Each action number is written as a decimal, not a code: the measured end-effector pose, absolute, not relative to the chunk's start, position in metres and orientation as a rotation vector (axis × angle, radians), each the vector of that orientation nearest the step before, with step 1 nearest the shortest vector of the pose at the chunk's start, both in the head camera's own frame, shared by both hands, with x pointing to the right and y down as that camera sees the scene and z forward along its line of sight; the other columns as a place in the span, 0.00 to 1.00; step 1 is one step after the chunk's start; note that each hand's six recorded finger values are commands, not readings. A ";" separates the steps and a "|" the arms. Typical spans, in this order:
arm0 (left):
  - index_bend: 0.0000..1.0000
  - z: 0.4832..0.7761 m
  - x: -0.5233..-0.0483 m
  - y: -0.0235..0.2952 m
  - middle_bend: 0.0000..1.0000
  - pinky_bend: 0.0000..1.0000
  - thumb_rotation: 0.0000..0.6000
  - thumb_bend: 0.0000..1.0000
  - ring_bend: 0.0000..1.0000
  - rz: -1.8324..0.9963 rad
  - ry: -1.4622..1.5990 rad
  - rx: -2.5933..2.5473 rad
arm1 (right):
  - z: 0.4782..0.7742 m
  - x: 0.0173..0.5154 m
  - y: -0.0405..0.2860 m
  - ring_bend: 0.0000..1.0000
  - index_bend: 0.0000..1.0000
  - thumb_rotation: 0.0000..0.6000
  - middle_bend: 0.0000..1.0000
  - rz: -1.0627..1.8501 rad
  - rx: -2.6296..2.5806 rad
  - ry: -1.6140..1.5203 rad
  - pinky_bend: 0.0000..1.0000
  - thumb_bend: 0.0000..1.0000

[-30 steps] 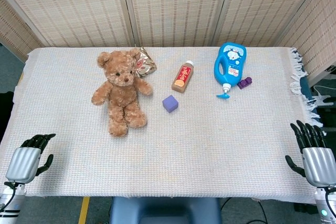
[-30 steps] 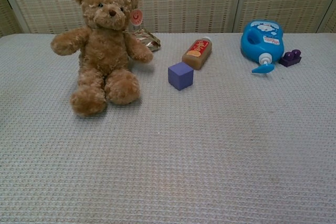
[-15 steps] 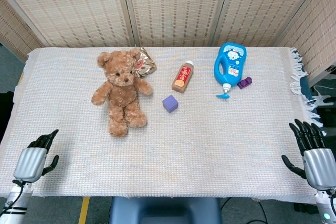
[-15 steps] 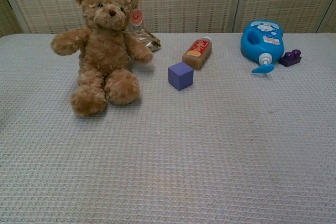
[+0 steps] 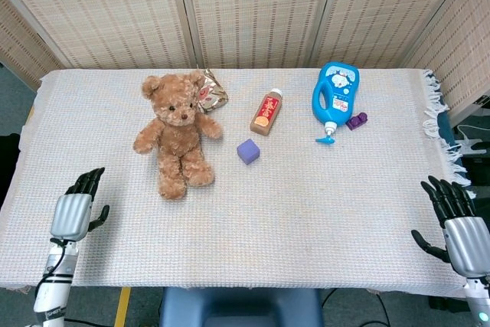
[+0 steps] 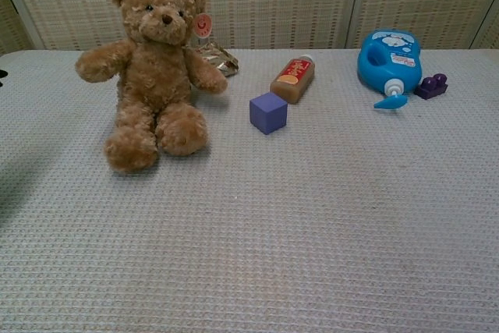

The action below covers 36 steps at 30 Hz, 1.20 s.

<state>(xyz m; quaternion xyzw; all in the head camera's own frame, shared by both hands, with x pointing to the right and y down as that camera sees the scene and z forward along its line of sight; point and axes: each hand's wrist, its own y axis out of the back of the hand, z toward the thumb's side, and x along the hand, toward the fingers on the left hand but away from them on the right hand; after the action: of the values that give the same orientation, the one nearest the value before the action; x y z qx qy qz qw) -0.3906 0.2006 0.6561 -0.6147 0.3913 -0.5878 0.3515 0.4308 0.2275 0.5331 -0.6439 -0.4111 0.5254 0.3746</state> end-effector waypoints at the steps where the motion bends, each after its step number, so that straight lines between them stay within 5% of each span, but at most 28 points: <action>1: 0.00 0.660 -0.388 0.197 0.04 0.32 1.00 0.35 0.09 -1.532 1.016 -1.584 | 0.534 0.431 0.228 0.00 0.00 1.00 0.01 1.350 -1.655 -1.045 0.02 0.13; 12: 0.00 0.693 -0.349 0.144 0.08 0.32 1.00 0.34 0.10 -1.605 1.196 -1.596 | 0.538 0.430 0.230 0.00 0.00 1.00 0.01 1.399 -1.715 -0.977 0.02 0.13; 24: 0.07 0.696 -0.307 0.105 0.17 0.35 1.00 0.34 0.16 -1.611 1.421 -1.558 | 0.539 0.430 0.228 0.00 0.00 1.00 0.01 1.412 -1.726 -0.971 0.02 0.13; 36: 0.08 0.693 -0.275 0.100 0.17 0.36 1.00 0.34 0.16 -1.635 1.483 -1.661 | 0.538 0.432 0.226 0.00 0.00 1.00 0.01 1.411 -1.732 -0.979 0.02 0.13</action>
<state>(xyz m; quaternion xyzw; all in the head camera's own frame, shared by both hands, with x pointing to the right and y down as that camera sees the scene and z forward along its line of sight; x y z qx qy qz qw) -0.2746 0.0996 0.6934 -0.5905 0.5271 -0.5814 0.1883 0.4316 0.2257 0.5378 -0.6668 -0.3768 0.5433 0.3439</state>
